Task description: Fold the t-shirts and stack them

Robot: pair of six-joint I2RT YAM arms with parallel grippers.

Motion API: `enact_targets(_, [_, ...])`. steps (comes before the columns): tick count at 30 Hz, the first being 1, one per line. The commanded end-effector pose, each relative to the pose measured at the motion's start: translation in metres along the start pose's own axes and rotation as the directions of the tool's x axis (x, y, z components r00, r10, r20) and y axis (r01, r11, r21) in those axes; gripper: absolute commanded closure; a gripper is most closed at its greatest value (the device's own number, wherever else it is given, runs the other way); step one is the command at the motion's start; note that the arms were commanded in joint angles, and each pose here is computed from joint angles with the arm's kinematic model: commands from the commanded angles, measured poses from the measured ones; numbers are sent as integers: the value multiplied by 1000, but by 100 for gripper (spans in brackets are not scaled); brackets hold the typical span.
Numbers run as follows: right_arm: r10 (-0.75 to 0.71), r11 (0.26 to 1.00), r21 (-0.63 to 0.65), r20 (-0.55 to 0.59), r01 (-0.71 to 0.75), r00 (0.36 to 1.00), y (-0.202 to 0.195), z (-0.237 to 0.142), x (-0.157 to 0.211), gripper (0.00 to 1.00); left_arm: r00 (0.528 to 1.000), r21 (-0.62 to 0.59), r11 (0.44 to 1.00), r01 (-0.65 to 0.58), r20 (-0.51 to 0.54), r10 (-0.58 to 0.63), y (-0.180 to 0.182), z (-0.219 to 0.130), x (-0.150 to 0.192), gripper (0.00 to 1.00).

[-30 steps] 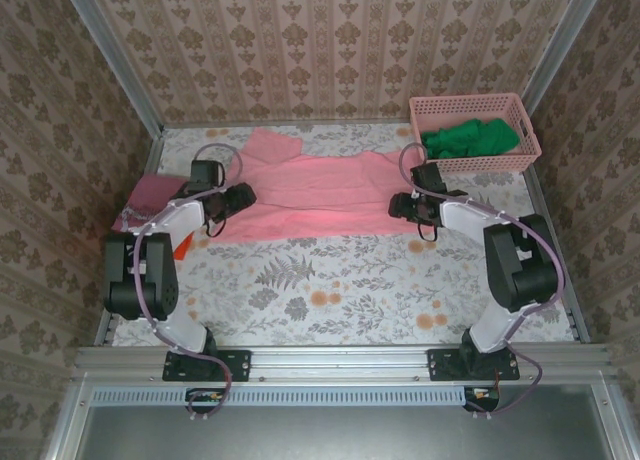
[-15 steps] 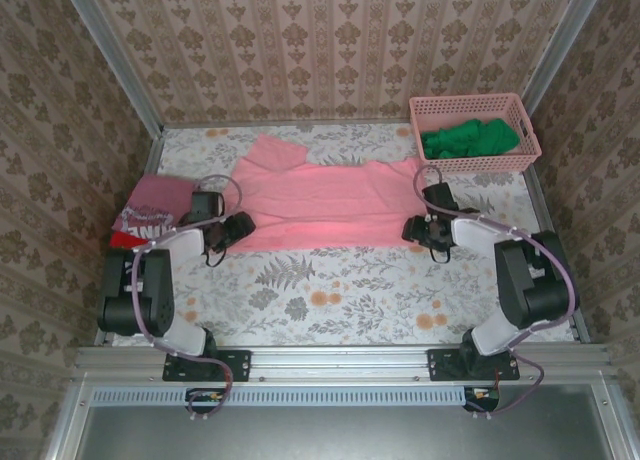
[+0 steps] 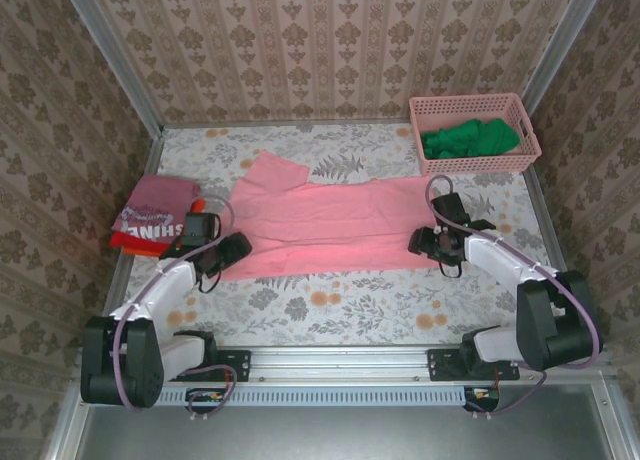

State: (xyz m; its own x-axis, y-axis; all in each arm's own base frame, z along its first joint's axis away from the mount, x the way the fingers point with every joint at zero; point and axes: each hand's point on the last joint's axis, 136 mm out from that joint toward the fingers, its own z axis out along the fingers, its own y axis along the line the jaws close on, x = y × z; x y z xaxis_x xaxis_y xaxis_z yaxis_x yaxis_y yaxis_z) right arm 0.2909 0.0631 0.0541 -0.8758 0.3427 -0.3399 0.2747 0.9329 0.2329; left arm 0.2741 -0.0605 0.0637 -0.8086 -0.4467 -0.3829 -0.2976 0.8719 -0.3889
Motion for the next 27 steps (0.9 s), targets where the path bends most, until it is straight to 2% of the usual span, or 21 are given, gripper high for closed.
enact_targets(1, [-47,994,-93,89,55,995,43,-12,-34,34,990,2,995,-101,103,100,-25,-12,-47,21])
enact_targets(4, [-60,989,-130,75,69,995,69,5,-44,34,982,-14,989,-150,115,151,-39,1,-79,20])
enact_targets(9, [-50,988,-148,33,54,998,86,34,-47,34,988,22,989,-145,65,143,-51,43,-91,23])
enact_targets(13, [-58,991,-121,-19,55,998,78,49,-33,34,993,6,993,-117,-12,117,-39,75,-77,24])
enact_targets(17, [-54,996,-70,-68,49,996,56,53,-9,34,995,29,997,-67,-76,69,-31,86,-47,24])
enact_targets(22, [-4,999,-38,-109,0,994,31,51,22,35,988,-3,999,-38,-149,37,-13,81,-3,24])
enact_targets(24, [10,999,-39,-106,-15,994,28,47,26,35,989,-6,999,-41,-145,40,-10,75,2,23])
enact_targets(27, [-2,998,-63,-72,-2,997,33,38,18,35,991,1,997,-83,-100,83,-18,59,-10,15])
